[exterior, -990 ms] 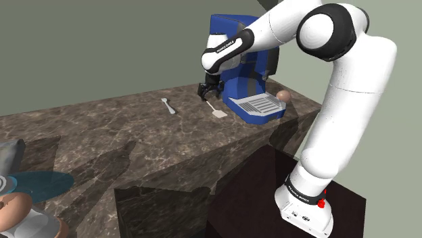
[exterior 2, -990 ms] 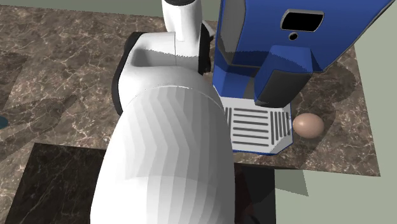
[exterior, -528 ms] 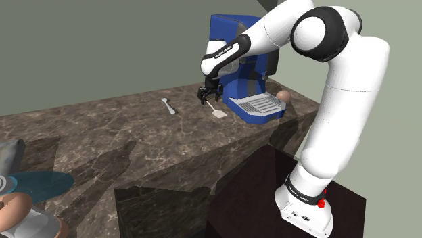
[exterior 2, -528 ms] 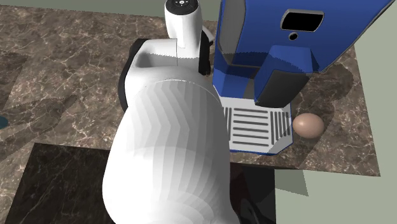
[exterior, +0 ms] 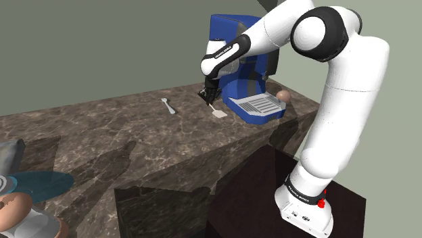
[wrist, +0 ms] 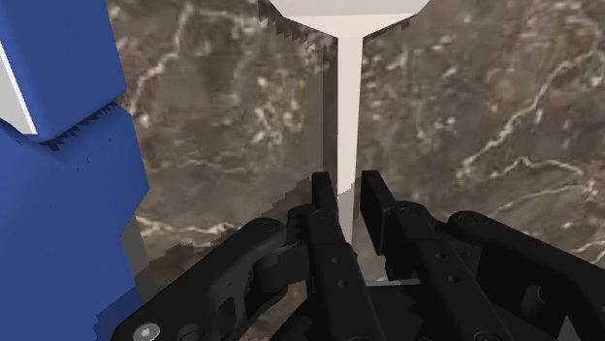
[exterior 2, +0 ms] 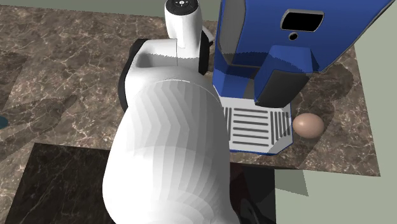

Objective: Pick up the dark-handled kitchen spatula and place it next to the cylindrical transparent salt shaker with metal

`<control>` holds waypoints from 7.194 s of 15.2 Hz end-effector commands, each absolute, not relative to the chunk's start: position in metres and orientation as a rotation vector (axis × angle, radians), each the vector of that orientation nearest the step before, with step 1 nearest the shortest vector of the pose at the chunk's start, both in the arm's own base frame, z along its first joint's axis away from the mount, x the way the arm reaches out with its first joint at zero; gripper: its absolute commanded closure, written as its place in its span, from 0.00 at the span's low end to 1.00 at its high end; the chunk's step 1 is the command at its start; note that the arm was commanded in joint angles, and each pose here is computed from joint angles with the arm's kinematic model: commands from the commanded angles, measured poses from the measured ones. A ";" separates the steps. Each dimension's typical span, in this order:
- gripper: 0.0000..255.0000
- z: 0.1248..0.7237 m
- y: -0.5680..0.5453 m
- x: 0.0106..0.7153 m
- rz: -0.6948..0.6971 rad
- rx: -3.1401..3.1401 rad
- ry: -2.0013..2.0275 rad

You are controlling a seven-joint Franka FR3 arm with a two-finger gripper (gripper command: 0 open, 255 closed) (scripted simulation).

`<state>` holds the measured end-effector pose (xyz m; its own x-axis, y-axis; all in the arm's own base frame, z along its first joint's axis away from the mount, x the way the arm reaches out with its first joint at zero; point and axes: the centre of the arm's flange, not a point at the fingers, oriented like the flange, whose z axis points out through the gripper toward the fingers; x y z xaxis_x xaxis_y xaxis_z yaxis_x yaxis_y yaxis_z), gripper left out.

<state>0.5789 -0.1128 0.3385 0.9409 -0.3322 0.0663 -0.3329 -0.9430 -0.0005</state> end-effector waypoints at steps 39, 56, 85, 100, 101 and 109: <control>1.00 0.507 -0.113 0.579 0.103 3.084 -0.528; 1.00 0.597 -0.113 0.579 0.103 3.084 -0.528; 1.00 0.603 0.232 0.445 0.103 3.084 -0.528; 1.00 0.603 0.417 0.374 0.103 3.084 -0.528; 1.00 0.603 0.429 0.369 0.103 3.084 -0.528; 1.00 0.603 0.527 0.331 0.103 3.084 -0.528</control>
